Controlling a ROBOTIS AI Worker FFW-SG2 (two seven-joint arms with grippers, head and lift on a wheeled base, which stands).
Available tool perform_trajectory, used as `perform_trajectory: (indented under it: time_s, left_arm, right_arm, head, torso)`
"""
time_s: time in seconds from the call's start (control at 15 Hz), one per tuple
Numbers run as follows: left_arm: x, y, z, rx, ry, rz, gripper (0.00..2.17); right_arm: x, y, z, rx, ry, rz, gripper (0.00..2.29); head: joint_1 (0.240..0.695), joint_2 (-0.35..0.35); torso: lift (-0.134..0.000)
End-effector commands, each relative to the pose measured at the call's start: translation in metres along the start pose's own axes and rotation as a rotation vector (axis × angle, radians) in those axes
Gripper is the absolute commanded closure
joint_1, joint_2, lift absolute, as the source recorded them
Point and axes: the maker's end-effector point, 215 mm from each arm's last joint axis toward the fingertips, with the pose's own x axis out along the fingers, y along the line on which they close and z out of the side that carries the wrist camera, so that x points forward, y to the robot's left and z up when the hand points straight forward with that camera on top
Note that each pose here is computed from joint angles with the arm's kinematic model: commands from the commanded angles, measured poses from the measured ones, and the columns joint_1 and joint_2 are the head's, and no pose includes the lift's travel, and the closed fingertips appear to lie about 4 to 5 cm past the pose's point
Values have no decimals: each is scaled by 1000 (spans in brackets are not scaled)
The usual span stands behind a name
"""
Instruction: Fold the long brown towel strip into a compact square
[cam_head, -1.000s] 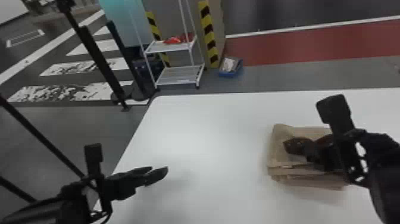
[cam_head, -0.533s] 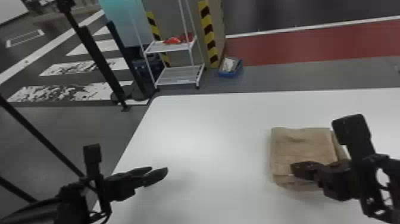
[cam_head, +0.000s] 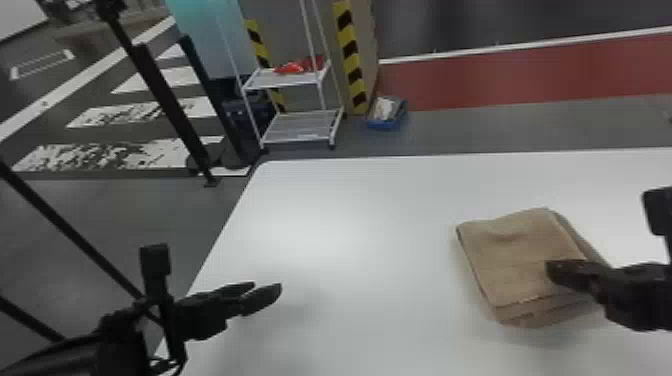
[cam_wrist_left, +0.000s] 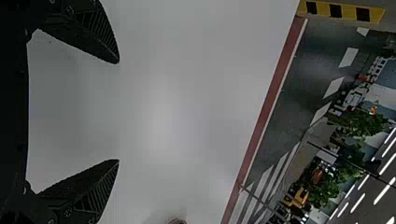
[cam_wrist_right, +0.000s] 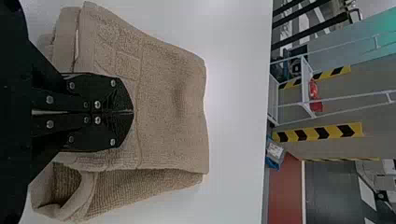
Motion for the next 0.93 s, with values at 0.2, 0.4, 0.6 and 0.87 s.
perform_trajectory:
  time_s: [0.2,0.4,0.6,0.87]
  left_arm:
    - [7,-4,-4,-2,7,-4,134]
    - [10,-6,-5,0,10,-7,134]
    - [9,-4,-5,0,12,-2,134]
    - [12,1,-6,-7,14,4,134]
  right_arm:
    - [-18,-32,6,61,-48,-36,1865]
    - [-7,-47,-19,81,-3,-59,1865]
    - [-1,-56,-31,76,25,-82,1865]
    - [-3,-52,-23,88,-11,-56,1865]
  head:
    - [695,312]
    - [695,280]
    - [695,264]
    - [695,256]
  torso:
    - [-128]
    - [-128]
    - [-128]
    - [-128]
